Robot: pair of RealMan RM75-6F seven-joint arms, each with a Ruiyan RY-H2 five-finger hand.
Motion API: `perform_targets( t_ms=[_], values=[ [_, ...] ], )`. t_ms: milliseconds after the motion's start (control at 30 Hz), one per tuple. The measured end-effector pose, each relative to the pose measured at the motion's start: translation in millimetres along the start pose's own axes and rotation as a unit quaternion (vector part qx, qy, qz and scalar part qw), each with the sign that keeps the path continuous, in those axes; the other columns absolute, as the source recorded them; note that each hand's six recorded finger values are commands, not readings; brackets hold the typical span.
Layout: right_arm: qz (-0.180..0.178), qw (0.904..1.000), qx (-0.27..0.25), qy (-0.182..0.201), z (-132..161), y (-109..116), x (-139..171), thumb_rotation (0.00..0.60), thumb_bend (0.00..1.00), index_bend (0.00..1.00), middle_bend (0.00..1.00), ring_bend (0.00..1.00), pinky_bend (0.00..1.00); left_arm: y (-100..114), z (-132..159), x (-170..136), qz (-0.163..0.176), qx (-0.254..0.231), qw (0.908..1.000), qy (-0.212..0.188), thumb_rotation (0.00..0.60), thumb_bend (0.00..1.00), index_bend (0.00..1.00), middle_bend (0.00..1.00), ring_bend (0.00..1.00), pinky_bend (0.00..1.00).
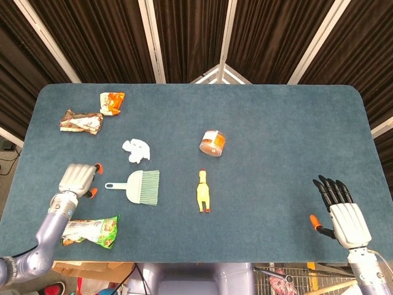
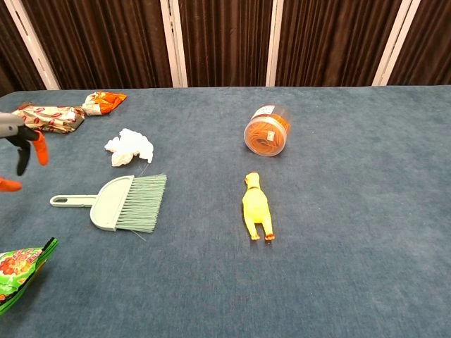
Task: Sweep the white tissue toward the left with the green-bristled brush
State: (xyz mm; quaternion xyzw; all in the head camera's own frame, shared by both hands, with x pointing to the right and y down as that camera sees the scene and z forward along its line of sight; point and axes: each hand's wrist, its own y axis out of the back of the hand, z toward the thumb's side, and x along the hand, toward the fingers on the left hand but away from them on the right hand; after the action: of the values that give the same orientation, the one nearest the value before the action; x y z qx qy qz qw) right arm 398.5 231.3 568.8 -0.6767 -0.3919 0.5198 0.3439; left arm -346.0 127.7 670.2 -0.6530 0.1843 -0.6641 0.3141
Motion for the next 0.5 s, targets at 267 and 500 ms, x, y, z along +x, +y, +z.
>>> perform_targets(
  t_ms=[267, 500],
  values=[
    [-0.001, 1.0, 0.0, 0.0, 0.2, 0.6, 0.9, 0.6, 0.34, 0.0, 0.0, 0.0, 0.0, -10.4, 14.0, 1.2, -0.011, 0.015, 0.9998, -0.01, 0.6, 0.26, 0.23, 0.41, 1.0, 0.98],
    [-0.001, 1.0, 0.0, 0.0, 0.8, 0.2, 1.2, 0.6, 0.34, 0.0, 0.0, 0.0, 0.0, -10.9, 19.6, 2.5, 0.005, 0.027, 0.9994, -0.019, 0.6, 0.26, 0.29, 0.46, 1.0, 0.99]
  ],
)
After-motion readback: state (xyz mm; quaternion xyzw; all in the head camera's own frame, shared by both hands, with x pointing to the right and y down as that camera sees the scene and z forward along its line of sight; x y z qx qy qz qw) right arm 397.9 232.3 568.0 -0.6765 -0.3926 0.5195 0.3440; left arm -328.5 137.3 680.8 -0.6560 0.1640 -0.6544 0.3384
